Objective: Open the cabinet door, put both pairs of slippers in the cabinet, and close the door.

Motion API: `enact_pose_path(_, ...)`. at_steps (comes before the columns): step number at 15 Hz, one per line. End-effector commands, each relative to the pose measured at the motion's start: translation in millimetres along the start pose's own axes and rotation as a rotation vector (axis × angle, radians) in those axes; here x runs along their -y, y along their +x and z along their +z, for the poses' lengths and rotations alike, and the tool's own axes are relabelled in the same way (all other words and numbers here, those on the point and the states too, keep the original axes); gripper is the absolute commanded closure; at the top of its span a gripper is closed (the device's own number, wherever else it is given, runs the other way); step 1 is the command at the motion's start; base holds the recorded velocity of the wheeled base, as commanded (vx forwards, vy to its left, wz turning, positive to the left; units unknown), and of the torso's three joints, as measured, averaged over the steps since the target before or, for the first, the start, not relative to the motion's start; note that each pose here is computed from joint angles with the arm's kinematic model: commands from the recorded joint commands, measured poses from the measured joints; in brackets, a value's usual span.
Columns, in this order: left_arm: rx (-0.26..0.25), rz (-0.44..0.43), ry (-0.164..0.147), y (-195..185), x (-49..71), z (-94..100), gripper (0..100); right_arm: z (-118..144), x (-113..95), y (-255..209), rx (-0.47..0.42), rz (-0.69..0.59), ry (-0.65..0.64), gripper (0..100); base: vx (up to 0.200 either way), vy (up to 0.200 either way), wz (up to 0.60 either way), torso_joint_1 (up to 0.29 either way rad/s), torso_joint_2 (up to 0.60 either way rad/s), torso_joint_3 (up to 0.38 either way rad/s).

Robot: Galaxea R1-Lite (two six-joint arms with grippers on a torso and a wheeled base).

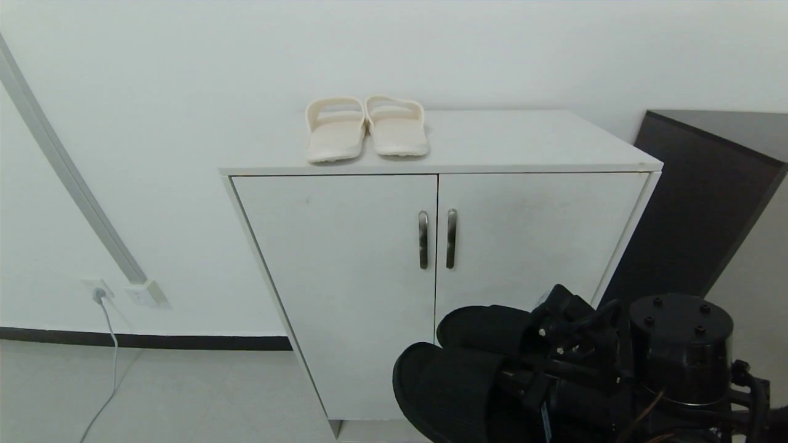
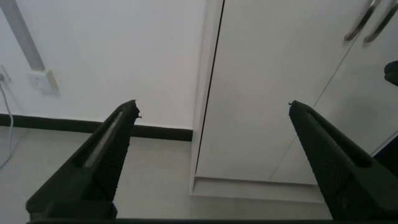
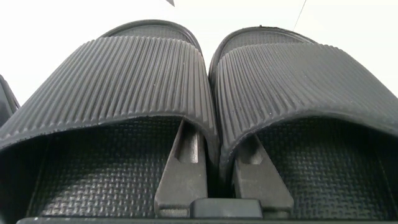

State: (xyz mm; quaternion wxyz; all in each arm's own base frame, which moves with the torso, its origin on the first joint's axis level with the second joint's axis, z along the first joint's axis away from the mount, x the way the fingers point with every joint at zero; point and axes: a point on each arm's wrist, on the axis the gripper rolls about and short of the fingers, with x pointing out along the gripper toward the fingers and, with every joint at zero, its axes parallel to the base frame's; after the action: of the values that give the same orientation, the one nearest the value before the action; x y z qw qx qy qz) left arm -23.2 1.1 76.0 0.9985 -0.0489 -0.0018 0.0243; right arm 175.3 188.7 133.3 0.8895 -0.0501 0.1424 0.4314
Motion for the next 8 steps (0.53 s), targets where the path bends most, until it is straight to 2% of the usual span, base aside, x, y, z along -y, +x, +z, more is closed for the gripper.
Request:
enact_pose_path(1,-0.001,0.002,0.000,0,0.0,0.0,0,-1,0,-1,0.011,-0.001,-0.015,100,0.000,0.000,0.00,-0.110,0.46,0.344)
enact_pose_path(5,-0.001,-0.001,0.000,0,0.1,0.3,0,-7,-4,-6,0.030,0.009,-0.046,100,0.000,0.000,0.00,-0.089,0.45,0.359)
enact_pose_path(8,-0.004,-0.001,0.000,0,0.0,0.1,0,-11,-7,-3,0.012,0.021,-0.049,100,0.000,0.000,0.00,-0.032,0.44,0.388)
